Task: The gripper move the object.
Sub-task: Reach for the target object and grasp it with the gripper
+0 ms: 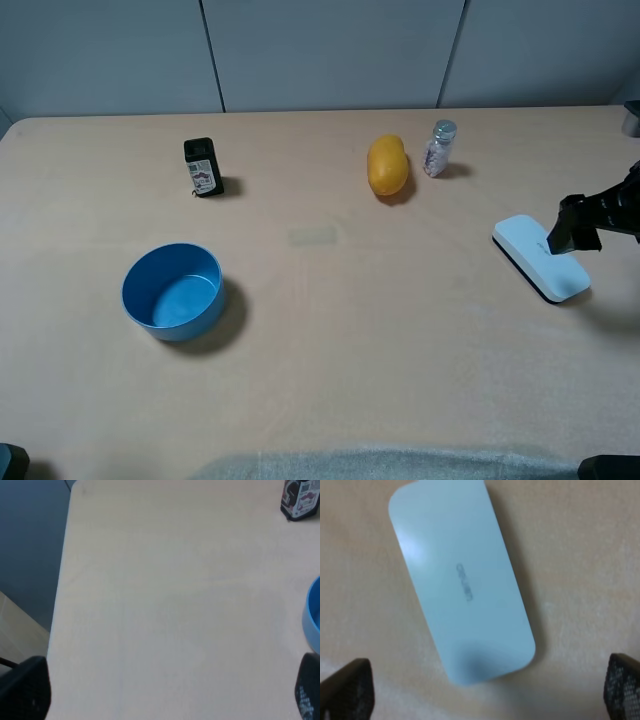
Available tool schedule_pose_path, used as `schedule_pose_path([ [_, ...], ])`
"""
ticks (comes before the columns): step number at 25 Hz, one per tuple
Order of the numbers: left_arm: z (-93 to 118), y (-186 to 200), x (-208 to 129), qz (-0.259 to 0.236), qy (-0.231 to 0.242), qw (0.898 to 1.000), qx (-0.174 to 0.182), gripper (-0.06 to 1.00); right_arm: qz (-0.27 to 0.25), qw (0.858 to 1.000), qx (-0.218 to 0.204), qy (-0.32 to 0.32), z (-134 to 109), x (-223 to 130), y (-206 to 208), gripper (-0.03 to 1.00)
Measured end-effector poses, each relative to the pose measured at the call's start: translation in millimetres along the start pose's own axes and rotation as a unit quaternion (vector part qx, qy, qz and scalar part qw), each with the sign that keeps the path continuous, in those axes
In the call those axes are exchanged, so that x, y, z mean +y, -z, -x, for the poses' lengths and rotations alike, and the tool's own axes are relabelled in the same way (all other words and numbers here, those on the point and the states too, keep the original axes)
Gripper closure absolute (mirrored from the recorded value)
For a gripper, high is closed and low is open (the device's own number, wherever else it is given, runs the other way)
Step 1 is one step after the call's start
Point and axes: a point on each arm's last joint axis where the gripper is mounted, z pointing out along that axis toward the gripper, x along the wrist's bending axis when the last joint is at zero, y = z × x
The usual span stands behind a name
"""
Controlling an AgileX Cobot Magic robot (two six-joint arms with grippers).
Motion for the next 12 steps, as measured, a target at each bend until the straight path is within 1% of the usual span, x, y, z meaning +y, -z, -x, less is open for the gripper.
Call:
schedule_pose_path([
  [12, 0, 0, 0, 0.000, 0.000, 1.000, 0.000, -0.03, -0.018, 0.999, 0.012, 0.024, -1, 6, -40, 0.28],
])
